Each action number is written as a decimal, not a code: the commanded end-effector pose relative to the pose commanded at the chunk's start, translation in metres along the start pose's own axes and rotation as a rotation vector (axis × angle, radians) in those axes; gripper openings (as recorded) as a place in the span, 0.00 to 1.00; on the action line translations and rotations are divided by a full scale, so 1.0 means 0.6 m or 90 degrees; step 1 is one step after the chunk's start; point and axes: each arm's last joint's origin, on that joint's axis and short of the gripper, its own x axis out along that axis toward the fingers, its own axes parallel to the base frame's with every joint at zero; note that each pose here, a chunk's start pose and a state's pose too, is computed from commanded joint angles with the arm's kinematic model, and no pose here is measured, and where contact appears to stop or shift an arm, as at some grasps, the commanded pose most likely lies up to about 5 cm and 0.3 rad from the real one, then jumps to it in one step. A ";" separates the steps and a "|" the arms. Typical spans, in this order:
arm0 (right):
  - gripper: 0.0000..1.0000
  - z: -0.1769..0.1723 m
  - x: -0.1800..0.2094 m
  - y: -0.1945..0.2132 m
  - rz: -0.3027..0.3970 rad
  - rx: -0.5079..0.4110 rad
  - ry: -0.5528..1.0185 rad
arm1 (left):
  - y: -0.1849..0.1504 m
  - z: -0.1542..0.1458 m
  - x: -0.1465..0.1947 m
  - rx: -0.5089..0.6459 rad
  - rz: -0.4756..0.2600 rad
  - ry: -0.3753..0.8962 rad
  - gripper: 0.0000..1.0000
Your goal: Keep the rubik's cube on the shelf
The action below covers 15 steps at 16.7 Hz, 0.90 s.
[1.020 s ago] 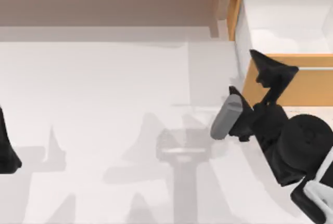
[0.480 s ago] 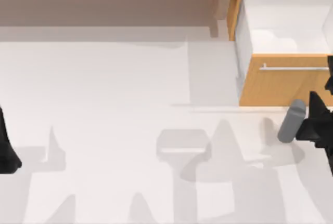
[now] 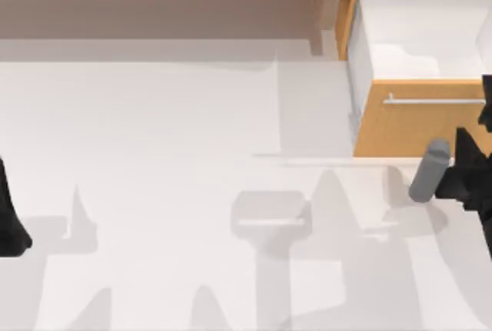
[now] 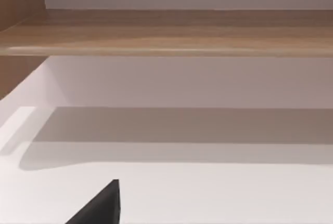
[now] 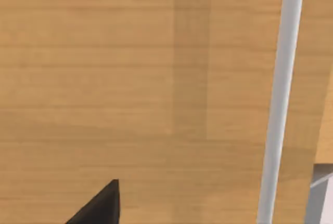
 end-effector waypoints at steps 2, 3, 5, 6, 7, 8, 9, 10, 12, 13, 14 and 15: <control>1.00 -0.001 0.013 0.000 0.000 0.000 0.000 | 0.000 0.000 0.000 0.000 0.000 0.000 1.00; 1.00 -0.001 0.019 -0.001 0.000 0.000 0.000 | 0.000 0.000 0.000 0.000 0.000 0.000 1.00; 1.00 -0.001 0.023 -0.001 0.000 0.000 0.000 | 0.000 0.000 0.000 0.000 0.000 0.000 1.00; 1.00 -0.001 0.023 -0.001 0.000 0.000 0.000 | 0.000 0.000 0.000 0.000 0.000 0.000 1.00; 1.00 -0.001 0.023 -0.001 0.000 0.000 0.000 | 0.000 0.000 0.000 0.000 0.000 0.000 1.00; 1.00 -0.001 0.023 -0.001 0.000 0.000 0.000 | 0.000 0.000 0.000 0.000 0.000 0.000 1.00; 0.92 -0.001 0.023 -0.001 0.000 0.000 0.000 | 0.000 0.000 0.000 0.000 0.000 0.000 1.00; 0.85 -0.001 0.023 -0.001 0.000 0.000 0.000 | 0.000 0.000 0.000 0.000 0.000 0.000 1.00; 0.70 -0.001 0.023 -0.001 0.000 0.000 0.000 | 0.000 0.000 0.000 0.000 0.000 0.000 1.00; 0.62 -0.001 0.023 -0.001 0.000 0.000 0.000 | 0.000 0.000 0.000 0.000 0.000 0.000 1.00; 0.55 -0.001 0.023 -0.001 0.000 0.000 0.000 | 0.000 0.000 0.000 0.000 0.000 0.000 1.00; 0.47 -0.001 0.023 -0.001 0.000 0.000 0.000 | 0.000 0.000 0.000 0.000 0.000 0.000 1.00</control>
